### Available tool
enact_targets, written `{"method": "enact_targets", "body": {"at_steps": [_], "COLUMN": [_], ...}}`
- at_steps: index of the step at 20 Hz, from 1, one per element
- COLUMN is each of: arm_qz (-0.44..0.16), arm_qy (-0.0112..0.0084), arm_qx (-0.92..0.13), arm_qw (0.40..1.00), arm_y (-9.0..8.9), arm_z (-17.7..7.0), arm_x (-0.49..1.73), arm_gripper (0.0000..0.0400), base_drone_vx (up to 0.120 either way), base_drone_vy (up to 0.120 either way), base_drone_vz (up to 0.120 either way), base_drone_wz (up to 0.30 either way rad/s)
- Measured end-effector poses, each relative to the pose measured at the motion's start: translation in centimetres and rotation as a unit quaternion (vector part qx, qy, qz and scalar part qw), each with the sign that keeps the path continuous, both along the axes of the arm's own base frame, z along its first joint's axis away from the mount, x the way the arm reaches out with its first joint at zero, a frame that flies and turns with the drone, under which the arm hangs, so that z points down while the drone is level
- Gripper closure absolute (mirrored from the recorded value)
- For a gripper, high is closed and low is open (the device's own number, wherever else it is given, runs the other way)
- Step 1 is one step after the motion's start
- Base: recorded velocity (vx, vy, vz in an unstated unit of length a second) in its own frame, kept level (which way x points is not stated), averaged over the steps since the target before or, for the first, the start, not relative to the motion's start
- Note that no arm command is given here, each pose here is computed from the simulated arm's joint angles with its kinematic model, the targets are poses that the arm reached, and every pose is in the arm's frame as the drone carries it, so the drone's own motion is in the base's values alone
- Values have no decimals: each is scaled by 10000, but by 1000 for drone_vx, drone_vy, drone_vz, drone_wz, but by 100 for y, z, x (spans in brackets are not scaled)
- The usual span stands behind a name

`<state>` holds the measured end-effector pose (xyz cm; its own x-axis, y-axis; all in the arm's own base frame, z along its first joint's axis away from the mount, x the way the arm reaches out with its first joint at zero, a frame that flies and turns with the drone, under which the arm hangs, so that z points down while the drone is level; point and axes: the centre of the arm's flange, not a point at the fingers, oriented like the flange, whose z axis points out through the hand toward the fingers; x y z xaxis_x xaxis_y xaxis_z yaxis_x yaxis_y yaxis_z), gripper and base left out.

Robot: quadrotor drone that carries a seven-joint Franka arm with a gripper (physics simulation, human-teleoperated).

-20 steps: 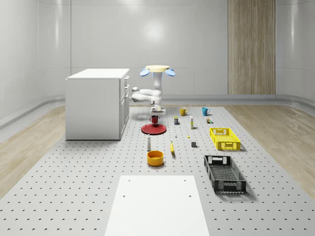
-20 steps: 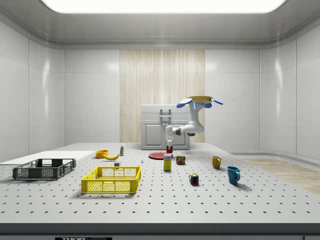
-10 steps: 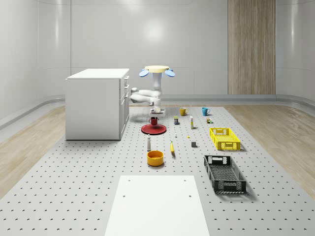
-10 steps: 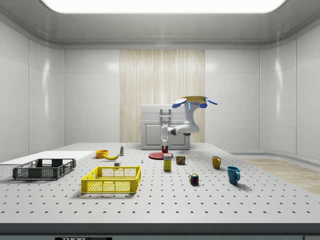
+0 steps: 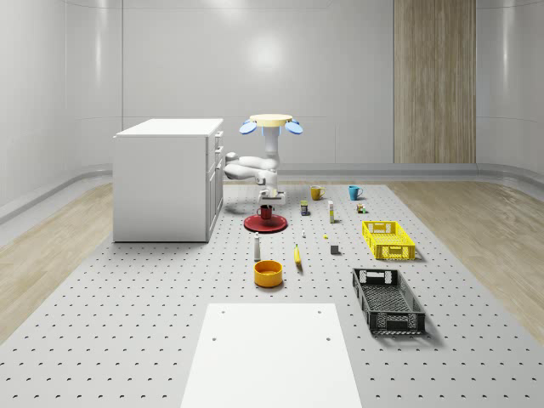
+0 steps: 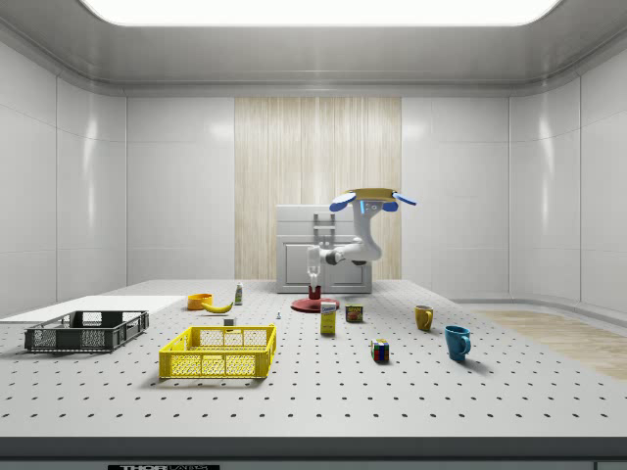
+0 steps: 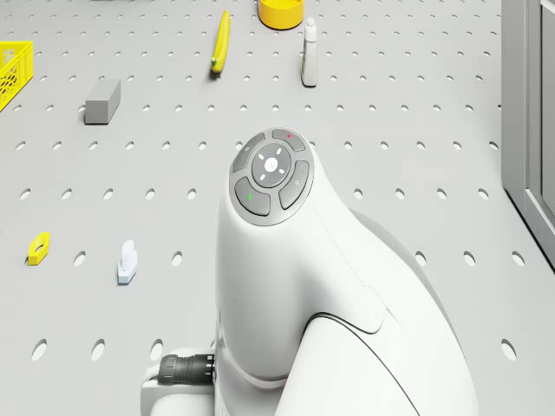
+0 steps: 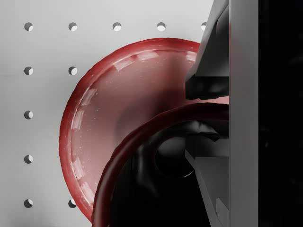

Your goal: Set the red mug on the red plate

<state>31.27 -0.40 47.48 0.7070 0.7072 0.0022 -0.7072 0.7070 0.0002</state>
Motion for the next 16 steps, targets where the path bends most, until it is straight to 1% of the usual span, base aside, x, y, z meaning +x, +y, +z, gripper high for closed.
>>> {"method": "enact_targets", "body": {"at_steps": [7,8,9,10,11,13,16], "arm_qz": [0,1,1,1,1,1,1], "arm_qy": [0,0,0,0,0,0,0], "arm_qx": [0,0,0,0,0,0,0], "arm_qw": [10000,10000,10000,10000,10000,10000,10000], "arm_y": [0,0,0,0,0,0,0], "arm_z": [174,194,211,223,223,191,130], "arm_x": [0,0,0,0,0,0,0], "arm_gripper": [300,276,215,168,131,79,37], "base_drone_vx": [0,0,0,0,0,0,0], "base_drone_vy": [0,0,0,0,0,0,0], "base_drone_vz": [0,0,0,0,0,0,0], "base_drone_wz": [0,0,0,0,0,0,0]}}
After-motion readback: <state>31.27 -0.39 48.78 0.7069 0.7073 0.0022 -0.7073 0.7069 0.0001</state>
